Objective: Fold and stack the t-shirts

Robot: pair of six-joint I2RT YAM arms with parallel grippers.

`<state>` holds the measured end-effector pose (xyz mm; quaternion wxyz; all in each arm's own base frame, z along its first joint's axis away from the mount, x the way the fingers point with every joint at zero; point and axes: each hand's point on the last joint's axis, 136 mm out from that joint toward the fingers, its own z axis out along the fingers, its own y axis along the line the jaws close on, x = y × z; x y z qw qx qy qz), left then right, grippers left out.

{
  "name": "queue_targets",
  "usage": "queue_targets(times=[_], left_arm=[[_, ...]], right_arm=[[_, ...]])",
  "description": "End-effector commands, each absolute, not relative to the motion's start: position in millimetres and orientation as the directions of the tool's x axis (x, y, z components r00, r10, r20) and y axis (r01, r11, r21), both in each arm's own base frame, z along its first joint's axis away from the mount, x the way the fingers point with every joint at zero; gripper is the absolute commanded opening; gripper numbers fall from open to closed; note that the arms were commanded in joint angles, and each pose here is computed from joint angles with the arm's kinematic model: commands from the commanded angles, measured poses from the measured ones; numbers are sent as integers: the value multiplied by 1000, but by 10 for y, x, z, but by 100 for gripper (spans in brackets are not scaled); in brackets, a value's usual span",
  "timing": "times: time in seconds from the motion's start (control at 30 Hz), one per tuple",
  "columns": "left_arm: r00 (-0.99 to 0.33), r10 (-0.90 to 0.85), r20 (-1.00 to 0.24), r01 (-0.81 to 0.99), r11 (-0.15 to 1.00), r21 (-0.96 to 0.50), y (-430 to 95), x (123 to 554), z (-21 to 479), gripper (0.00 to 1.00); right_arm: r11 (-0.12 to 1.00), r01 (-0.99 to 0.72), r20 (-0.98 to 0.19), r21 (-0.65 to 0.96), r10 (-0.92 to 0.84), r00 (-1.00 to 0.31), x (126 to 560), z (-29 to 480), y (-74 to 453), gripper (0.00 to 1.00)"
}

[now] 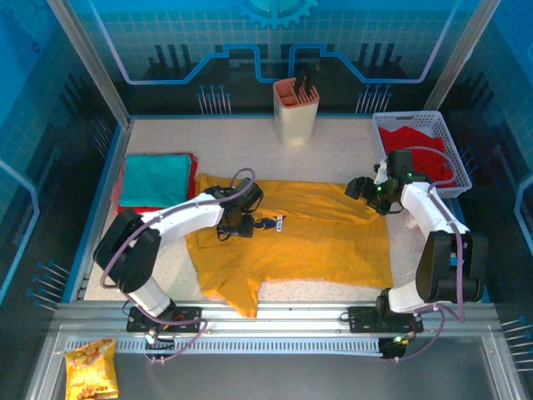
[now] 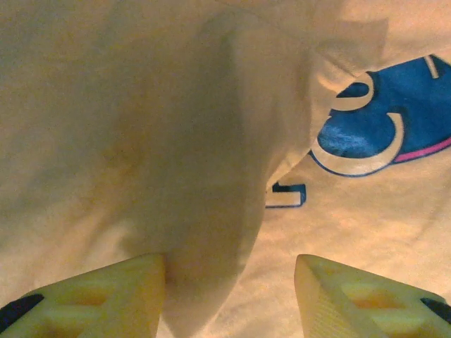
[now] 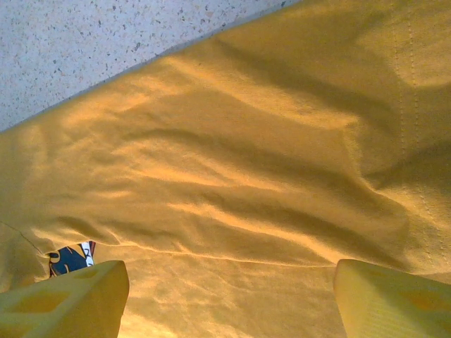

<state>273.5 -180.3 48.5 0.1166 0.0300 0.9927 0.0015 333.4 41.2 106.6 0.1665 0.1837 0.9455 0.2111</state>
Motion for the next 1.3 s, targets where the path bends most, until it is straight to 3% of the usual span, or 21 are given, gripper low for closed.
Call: queue_targets(times=[0.0, 0.17, 0.33, 0.53, 0.8, 0.9, 1.03, 1.13, 1.27], left_arm=[[-959, 127, -255, 99, 988, 120, -1763, 2828, 516, 51], [-968, 171, -184, 125, 963, 239, -1671, 2787, 381, 44], [-965, 181, -190, 132, 960, 246, -1645, 2787, 410, 24], [-975, 146, -168, 137, 989, 60, -1750, 2845, 551, 6], [-993, -55, -107, -16, 941, -337, -1636, 3027, 667, 5], [-988, -105, -111, -57, 927, -370, -1533, 3114, 666, 10], [-987, -162, -19, -136, 881, -453, -1495, 3171, 497, 19], [-985, -171, 7, -156, 882, -445, -1445, 3204, 377, 29], [-981, -195, -26, -172, 915, -365, -1274, 3289, 330, 32]], right_arm=[[846, 258, -224, 468, 395, -891, 3308, 1058, 495, 77], [847, 256, -224, 466, 393, -892, 3311, 1057, 494, 77], [847, 256, -223, 465, 392, -892, 3318, 1055, 493, 77], [848, 254, -221, 465, 389, -894, 3317, 1059, 496, 77], [849, 254, -221, 464, 389, -894, 3304, 1053, 489, 77], [849, 252, -222, 465, 387, -895, 3308, 1058, 496, 77], [848, 250, -223, 468, 387, -895, 3322, 1075, 498, 77], [849, 246, -226, 467, 383, -896, 3331, 1093, 500, 77], [852, 244, -230, 462, 381, -895, 3328, 1109, 489, 77]])
